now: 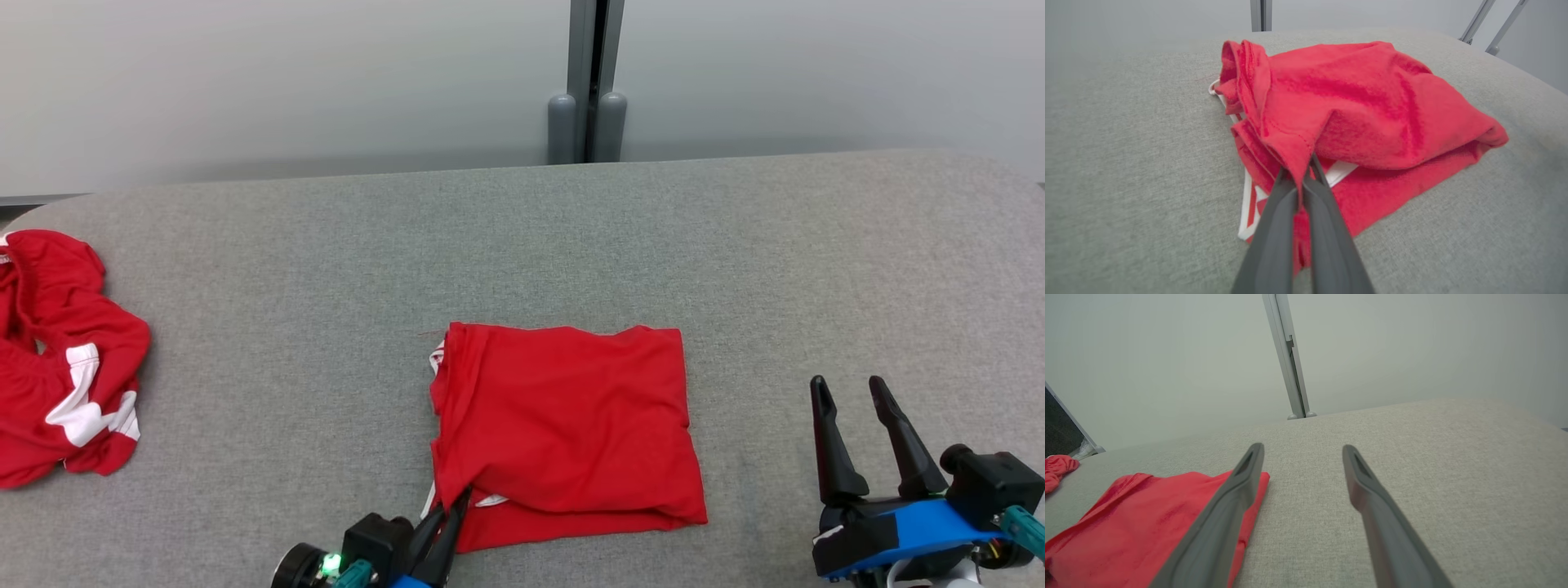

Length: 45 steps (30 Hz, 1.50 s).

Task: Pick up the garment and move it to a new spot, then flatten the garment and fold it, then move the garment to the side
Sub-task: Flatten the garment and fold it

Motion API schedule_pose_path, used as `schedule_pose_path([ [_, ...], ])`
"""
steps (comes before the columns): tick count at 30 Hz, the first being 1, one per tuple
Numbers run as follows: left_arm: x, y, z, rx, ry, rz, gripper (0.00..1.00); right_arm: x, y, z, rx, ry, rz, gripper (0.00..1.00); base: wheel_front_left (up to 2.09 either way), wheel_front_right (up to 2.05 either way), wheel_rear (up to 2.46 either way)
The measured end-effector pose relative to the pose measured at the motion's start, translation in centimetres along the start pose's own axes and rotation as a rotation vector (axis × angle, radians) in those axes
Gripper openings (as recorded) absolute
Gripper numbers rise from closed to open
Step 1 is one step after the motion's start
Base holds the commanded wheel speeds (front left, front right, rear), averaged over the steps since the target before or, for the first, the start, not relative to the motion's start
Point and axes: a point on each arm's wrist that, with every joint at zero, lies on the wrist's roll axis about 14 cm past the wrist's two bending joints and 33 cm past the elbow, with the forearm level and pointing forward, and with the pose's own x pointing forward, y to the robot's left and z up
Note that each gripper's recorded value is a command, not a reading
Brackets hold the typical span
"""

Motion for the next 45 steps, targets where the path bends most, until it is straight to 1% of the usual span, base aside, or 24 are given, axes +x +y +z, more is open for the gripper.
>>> schedule_pose_path([
  [6,-1.2,-0.4,-0.8,-0.014,0.029,-0.002,0.00,0.0,-0.5,-0.3,0.001,0.007,-0.016,1.00,0.00,0.00,0.00],
  [7,-1.3,-0.5,-0.9,-0.018,0.031,-0.003,0.49,0.0,-0.6,-0.4,0.000,0.010,-0.017,1.00,0.00,0.00,0.00],
  [8,-1.3,-0.6,-0.9,-0.018,0.032,0.000,1.00,0.0,-0.6,-0.5,0.000,0.012,-0.017,1.00,0.00,0.00,0.00],
  [14,-1.3,-0.6,1.7,-0.013,-0.069,0.014,1.00,-0.2,-0.5,-0.4,0.000,0.012,-0.015,1.00,0.00,0.00,0.00],
  [19,-1.6,0.2,4.5,-0.010,-0.173,0.050,1.00,-0.3,-0.3,0.1,-0.005,-0.002,-0.008,1.00,0.00,0.00,0.00],
  [22,-2.1,1.7,5.9,-0.013,-0.225,0.109,1.00,-0.3,0.0,0.4,-0.006,-0.013,0.000,1.00,0.00,0.00,0.00],
  [26,-3.1,4.6,7.7,-0.003,-0.286,0.209,1.00,-0.3,0.4,0.9,-0.007,-0.029,0.012,1.00,0.00,0.00,0.00],
  [32,-5.5,9.3,9.9,0.021,-0.360,0.375,1.00,-0.3,0.7,1.6,-0.009,-0.048,0.020,1.00,0.00,0.00,0.00],
  [35,-6.8,11.0,10.9,0.032,-0.391,0.434,1.00,-0.2,0.8,2.0,-0.013,-0.057,0.025,1.00,0.00,0.00,0.00],
  [40,-8.4,12.3,11.7,0.052,-0.424,0.503,1.00,-0.3,1.0,2.3,-0.021,-0.062,0.031,1.00,0.00,0.00,0.00],
  [45,-9.4,12.7,12.0,0.073,-0.434,0.531,1.00,-0.6,1.1,2.6,-0.027,-0.065,0.035,1.00,0.00,0.00,0.00],
])
